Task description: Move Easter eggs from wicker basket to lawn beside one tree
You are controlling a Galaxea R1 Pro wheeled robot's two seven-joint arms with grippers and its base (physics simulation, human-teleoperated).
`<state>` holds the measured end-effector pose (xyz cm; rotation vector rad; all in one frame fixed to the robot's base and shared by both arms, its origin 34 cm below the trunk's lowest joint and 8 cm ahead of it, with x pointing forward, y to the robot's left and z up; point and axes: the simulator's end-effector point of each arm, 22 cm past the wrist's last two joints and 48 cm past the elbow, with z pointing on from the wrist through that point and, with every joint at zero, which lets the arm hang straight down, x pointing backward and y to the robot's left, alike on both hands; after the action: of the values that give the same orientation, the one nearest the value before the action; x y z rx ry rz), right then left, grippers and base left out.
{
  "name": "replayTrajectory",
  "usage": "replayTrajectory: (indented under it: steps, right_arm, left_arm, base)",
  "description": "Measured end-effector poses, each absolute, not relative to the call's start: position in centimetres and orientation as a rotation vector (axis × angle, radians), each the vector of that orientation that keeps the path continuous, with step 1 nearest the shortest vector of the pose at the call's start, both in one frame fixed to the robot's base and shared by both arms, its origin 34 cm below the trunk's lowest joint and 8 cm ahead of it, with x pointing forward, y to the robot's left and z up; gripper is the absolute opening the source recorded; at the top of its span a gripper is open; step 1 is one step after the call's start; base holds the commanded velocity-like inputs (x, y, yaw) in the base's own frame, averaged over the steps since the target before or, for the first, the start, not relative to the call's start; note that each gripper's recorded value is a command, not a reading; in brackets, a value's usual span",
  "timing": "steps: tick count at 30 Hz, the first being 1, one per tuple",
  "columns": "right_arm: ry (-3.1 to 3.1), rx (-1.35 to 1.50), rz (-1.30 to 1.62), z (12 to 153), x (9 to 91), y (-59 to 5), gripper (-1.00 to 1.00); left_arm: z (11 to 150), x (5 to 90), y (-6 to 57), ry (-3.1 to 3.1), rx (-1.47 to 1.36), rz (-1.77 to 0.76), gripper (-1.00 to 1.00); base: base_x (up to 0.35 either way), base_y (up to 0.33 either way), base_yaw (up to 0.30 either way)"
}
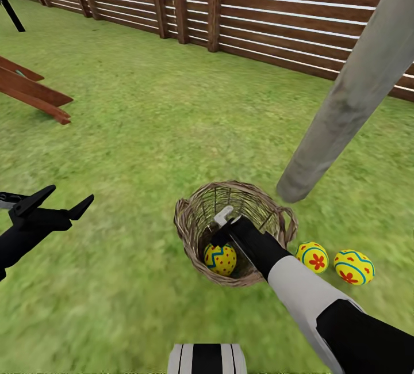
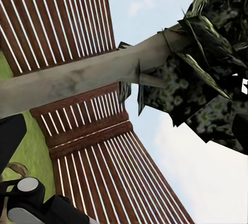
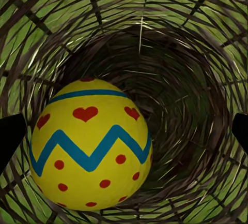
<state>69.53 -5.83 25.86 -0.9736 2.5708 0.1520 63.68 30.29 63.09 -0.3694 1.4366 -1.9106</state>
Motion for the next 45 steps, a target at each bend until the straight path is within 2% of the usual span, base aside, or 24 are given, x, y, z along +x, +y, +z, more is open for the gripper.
replayTrajectory:
  steps: [45]
  right_arm:
    - [2.660,-1.000,0.225,21.0,66.9,-6.4,1.00]
  left_arm:
    - [59.6,64.4,30.3,1.461,-0.429,-1.924,1.00]
  base:
    - [0.000,0.000,0.000]
